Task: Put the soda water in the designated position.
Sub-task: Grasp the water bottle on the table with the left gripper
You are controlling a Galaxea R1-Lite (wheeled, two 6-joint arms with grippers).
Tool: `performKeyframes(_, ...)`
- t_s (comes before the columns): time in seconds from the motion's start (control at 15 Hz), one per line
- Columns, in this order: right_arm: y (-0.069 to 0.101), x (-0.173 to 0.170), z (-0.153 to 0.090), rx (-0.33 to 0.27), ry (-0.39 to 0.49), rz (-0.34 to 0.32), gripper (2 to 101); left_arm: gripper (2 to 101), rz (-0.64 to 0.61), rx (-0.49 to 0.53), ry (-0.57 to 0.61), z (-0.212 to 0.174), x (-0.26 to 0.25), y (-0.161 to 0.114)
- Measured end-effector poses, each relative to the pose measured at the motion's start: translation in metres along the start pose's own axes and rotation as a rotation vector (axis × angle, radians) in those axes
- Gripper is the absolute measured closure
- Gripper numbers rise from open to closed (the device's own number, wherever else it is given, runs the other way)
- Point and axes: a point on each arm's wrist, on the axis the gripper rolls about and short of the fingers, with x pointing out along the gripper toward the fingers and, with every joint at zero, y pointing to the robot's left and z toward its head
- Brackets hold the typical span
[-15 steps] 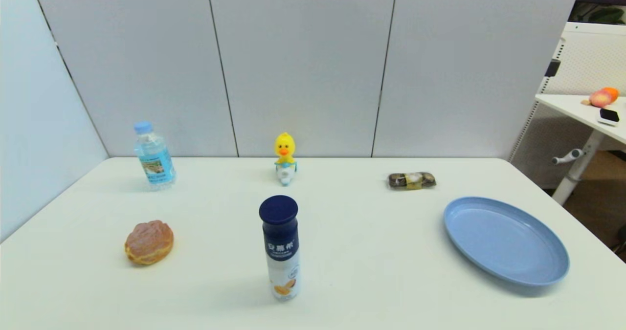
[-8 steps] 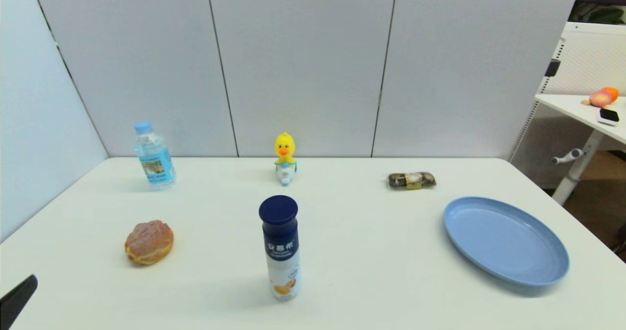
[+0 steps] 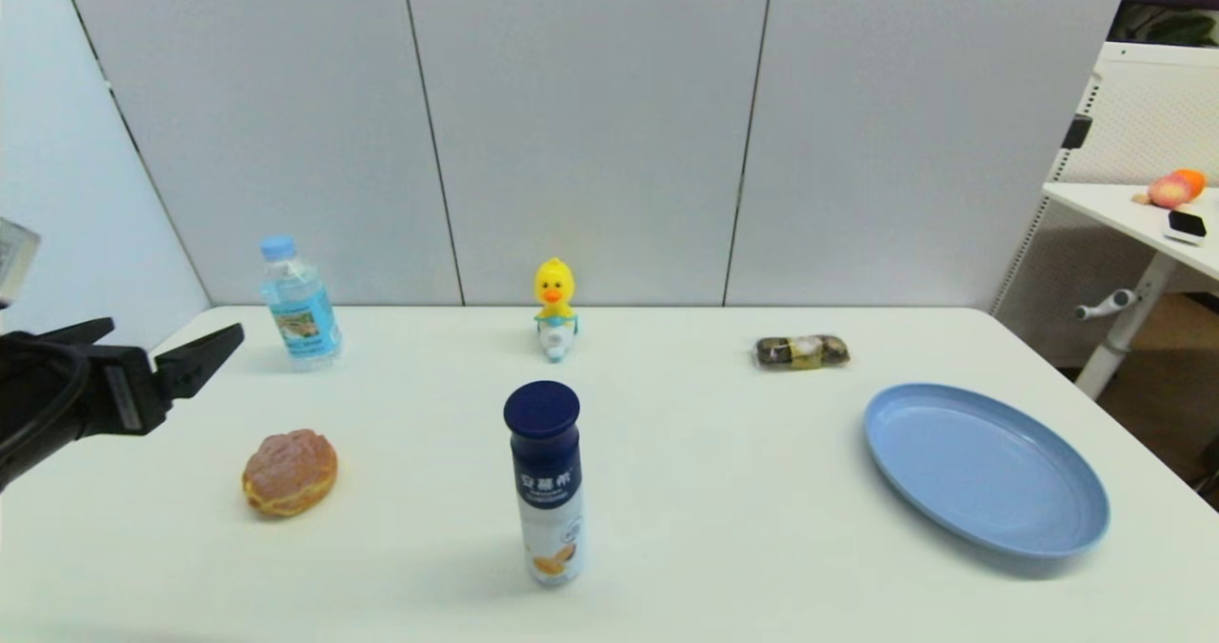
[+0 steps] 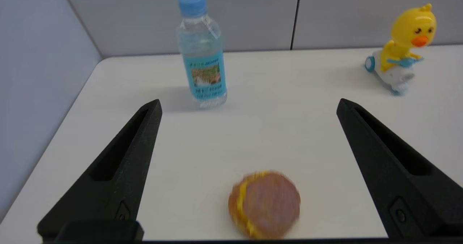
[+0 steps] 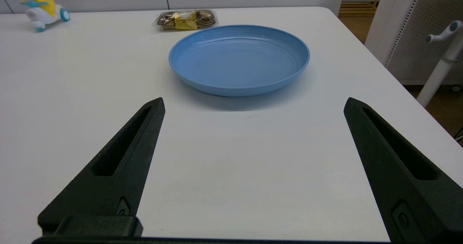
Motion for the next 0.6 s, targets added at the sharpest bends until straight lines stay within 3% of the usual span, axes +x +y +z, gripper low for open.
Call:
performKeyframes(0.27,0.0,0.0,0.0,0.0,0.0,0.0,4.3,5.4,-0.003,0.002,-0.036,-0.016,0.064,-0.003)
performKeyframes(0.6,0.0,0.0,0.0,0.0,0.0,0.0,4.3,5.4,0.024,-0.014,-0.103,-0.04,0.107,0.0)
